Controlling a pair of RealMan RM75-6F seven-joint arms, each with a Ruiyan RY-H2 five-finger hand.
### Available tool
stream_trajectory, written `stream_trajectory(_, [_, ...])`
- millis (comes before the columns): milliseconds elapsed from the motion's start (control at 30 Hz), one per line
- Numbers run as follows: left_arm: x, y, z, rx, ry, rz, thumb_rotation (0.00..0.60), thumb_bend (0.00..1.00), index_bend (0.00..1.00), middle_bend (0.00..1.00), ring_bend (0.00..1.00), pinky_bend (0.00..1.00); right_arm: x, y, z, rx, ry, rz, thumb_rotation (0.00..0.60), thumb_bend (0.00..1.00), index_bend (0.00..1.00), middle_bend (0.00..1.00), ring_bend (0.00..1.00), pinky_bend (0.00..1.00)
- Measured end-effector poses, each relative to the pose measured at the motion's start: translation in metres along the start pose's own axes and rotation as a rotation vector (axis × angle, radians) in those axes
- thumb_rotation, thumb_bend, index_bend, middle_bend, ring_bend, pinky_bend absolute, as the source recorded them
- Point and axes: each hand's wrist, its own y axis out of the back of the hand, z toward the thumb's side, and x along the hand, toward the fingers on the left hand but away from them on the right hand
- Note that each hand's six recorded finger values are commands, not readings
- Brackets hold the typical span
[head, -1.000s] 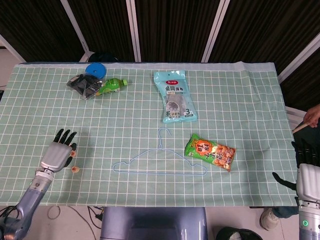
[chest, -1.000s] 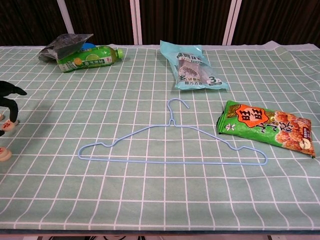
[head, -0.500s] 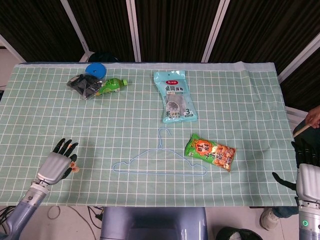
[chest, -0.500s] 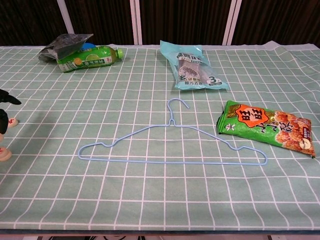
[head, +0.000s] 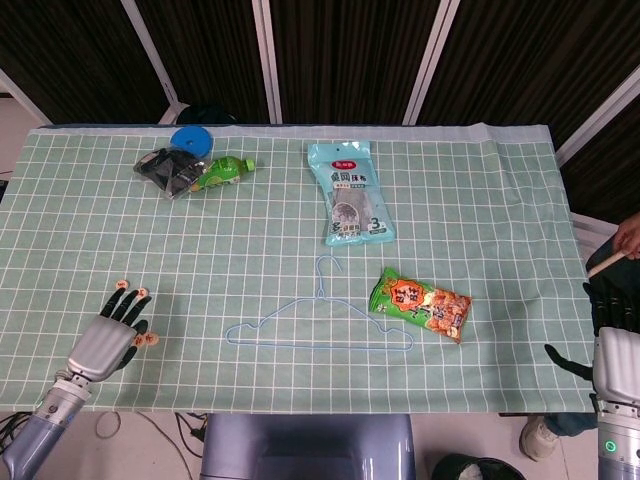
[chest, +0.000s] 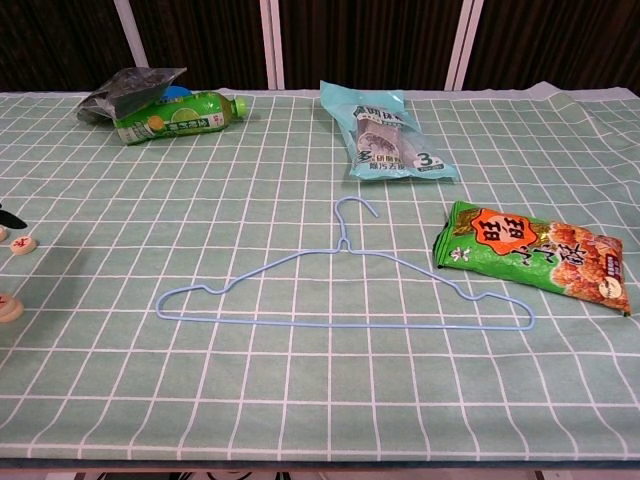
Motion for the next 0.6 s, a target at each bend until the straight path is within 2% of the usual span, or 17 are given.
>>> stream_trajectory(600, [0.012, -0.006, 0.004, 0.01, -0.002, 0.005, 0.6, 0.33, 0.48, 0.11, 0.0, 0.03, 0.0, 0.001, -0.001, 0.0, -0.002, -0.002, 0.6, 0.2, 0.1, 0.03, 0.06, 0.0])
